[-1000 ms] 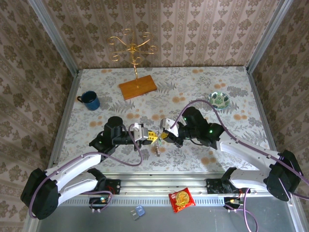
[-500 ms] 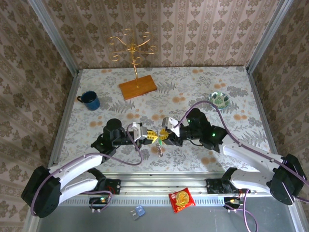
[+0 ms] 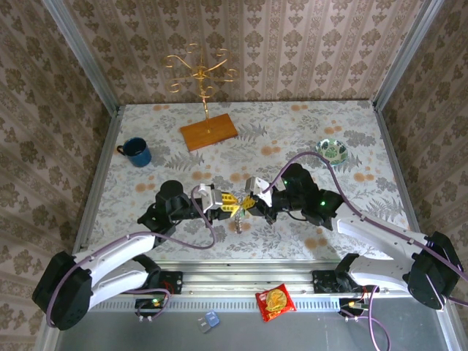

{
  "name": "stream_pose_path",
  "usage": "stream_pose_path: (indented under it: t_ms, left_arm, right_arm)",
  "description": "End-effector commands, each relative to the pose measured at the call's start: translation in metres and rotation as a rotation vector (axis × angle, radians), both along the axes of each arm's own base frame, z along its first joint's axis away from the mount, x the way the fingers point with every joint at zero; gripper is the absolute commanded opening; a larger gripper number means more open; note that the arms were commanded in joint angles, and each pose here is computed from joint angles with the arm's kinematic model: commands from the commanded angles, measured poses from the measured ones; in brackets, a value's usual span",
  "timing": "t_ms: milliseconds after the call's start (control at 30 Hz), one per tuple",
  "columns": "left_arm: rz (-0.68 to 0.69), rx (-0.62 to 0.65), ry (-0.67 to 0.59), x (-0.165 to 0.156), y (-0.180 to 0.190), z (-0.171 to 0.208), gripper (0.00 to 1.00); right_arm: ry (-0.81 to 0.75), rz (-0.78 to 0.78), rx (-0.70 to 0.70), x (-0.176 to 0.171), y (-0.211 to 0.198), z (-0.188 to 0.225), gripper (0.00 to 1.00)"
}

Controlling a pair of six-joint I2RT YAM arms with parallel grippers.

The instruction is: Put the keys on the keyring

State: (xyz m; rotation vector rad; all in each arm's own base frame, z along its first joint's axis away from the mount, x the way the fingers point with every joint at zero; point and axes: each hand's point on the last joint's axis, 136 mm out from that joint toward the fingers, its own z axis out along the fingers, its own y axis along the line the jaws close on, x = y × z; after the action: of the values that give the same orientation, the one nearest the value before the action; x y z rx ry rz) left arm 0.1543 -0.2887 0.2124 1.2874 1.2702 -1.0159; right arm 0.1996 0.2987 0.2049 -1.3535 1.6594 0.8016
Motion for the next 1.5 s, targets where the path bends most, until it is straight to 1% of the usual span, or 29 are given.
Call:
stream_pose_path:
  t_ms: [0,200,367,467,600,667,733,800,867,1000,1200,1267,1467]
  left_arm:
    - [0.017,0.057,-0.052,0.003,0.003,0.005,0.21]
    - [-0.011,0.144,-0.062,0.001,0.005,-0.001,0.2]
    - [-0.042,0.16,-0.064,-0.001,0.002,-0.001,0.18]
    - [-0.051,0.158,-0.068,0.0,0.0,0.0,0.13]
    - [-0.065,0.152,-0.067,-0.003,0.0,0.001,0.01]
    - [-0.068,0.141,-0.068,-0.004,0.0,0.002,0.0]
    - [-0.065,0.121,-0.073,-0.004,0.0,0.004,0.0]
    - [-0.061,0.099,-0.079,-0.004,0.0,0.006,0.0]
    - [-0.06,0.082,-0.079,-0.005,0.0,0.007,0.0]
    - [-0.069,0.06,-0.075,-0.007,-0.001,0.008,0.0]
    - [-0.076,0.046,-0.072,-0.007,-0.002,0.008,0.0]
    - [-0.078,0.043,-0.071,-0.008,-0.002,0.008,0.0]
    - [-0.082,0.038,-0.069,-0.008,-0.002,0.009,0.0]
  right_arm:
    - [-0.06,0.033,-0.057,0.0,-0.003,0.012,0.0]
    - [-0.098,0.091,-0.185,-0.003,-0.001,0.006,0.0]
    - [-0.133,0.129,-0.227,-0.006,0.007,0.009,0.0]
    - [-0.145,0.153,-0.249,-0.008,0.011,0.01,0.0]
    - [-0.141,0.146,-0.21,-0.009,0.014,0.017,0.0]
    - [-0.139,0.122,-0.171,-0.008,0.013,0.023,0.08]
    - [-0.121,0.081,-0.136,-0.004,0.008,0.024,0.19]
    - [-0.104,0.043,-0.109,0.0,0.002,0.023,0.25]
    - [-0.092,0.015,-0.091,0.001,-0.004,0.02,0.28]
    - [-0.074,-0.017,-0.089,0.001,-0.009,0.008,0.29]
    - [-0.046,-0.017,-0.079,0.003,-0.004,-0.002,0.29]
    - [-0.039,-0.014,-0.082,0.005,-0.002,-0.006,0.26]
    - [-0.021,0.011,-0.077,0.005,0.005,-0.01,0.08]
